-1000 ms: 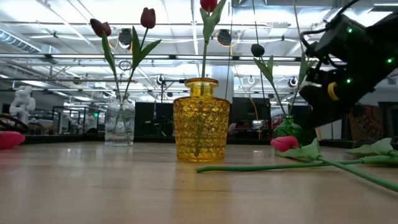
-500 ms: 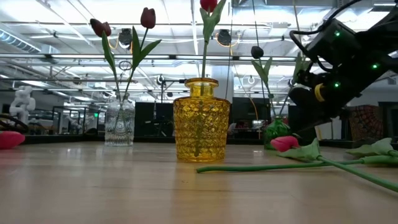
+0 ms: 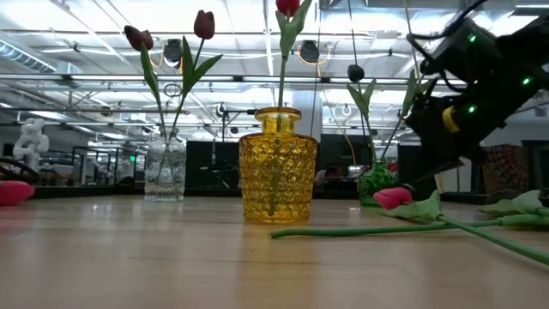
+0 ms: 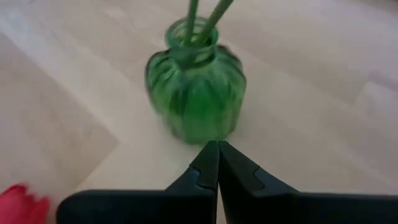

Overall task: Sort flowers into vase by color
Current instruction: Put the black flower into the green vase

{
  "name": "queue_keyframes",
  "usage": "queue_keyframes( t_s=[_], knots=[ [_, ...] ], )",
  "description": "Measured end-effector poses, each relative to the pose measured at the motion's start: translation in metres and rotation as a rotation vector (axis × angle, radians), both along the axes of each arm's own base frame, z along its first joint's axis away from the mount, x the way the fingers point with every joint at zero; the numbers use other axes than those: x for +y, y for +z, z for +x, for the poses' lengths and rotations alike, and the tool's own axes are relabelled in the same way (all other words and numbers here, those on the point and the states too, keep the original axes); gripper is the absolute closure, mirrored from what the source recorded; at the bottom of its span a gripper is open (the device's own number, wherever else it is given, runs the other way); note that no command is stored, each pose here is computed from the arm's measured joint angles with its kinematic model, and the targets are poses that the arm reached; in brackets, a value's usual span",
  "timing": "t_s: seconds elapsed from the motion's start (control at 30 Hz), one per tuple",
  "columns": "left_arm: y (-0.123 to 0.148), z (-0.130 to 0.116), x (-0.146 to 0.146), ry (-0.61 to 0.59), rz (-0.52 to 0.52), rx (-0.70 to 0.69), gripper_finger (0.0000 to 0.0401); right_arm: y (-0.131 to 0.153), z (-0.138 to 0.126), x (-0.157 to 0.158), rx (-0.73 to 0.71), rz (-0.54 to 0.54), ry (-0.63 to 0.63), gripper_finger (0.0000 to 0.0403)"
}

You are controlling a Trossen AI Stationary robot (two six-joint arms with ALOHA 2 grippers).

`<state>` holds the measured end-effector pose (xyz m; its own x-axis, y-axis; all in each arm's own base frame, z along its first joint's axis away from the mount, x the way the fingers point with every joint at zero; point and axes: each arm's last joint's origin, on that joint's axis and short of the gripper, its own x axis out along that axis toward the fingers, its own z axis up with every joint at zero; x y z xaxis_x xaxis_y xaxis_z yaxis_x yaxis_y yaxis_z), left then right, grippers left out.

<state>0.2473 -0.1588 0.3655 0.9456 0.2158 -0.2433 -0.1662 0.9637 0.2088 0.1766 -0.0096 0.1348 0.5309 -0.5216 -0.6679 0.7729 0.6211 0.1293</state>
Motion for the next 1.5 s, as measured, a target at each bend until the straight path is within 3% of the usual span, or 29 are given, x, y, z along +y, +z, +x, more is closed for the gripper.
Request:
queue_keyframes(
  t_s=[0.27, 0.47, 0.6, 0.77, 1.07, 1.27, 1.5],
  knots=[
    [-0.001, 0.0, 0.0, 0.001, 0.002, 0.005, 0.0178, 0.044, -0.009, 0.027, -0.004, 0.091, 0.038, 0.0403],
    [-0.001, 0.0, -0.001, -0.029, -0.013, 0.011, 0.0178, 0.066, -0.014, 0.06, 0.013, 0.335, 0.146, 0.0403],
    [-0.001, 0.0, -0.001, -0.042, -0.019, 0.015, 0.0178, 0.065, -0.012, 0.084, -0.03, 0.391, 0.209, 0.0402],
    [-0.003, -0.002, -0.002, -0.046, -0.028, 0.033, 0.0178, 0.058, -0.015, 0.096, -0.037, 0.535, 0.092, 0.0387],
    [-0.006, -0.002, -0.002, -0.065, -0.021, 0.061, 0.0178, 0.045, -0.028, 0.11, 0.054, 0.619, -0.061, 0.032],
    [-0.006, -0.003, -0.002, -0.067, -0.016, 0.07, 0.0178, 0.031, -0.022, 0.115, 0.021, 0.6, -0.196, 0.0271],
    [-0.007, -0.003, -0.002, -0.068, -0.014, 0.071, 0.0178, 0.007, -0.008, 0.126, 0.02, 0.607, -0.258, 0.0246]
  ],
)
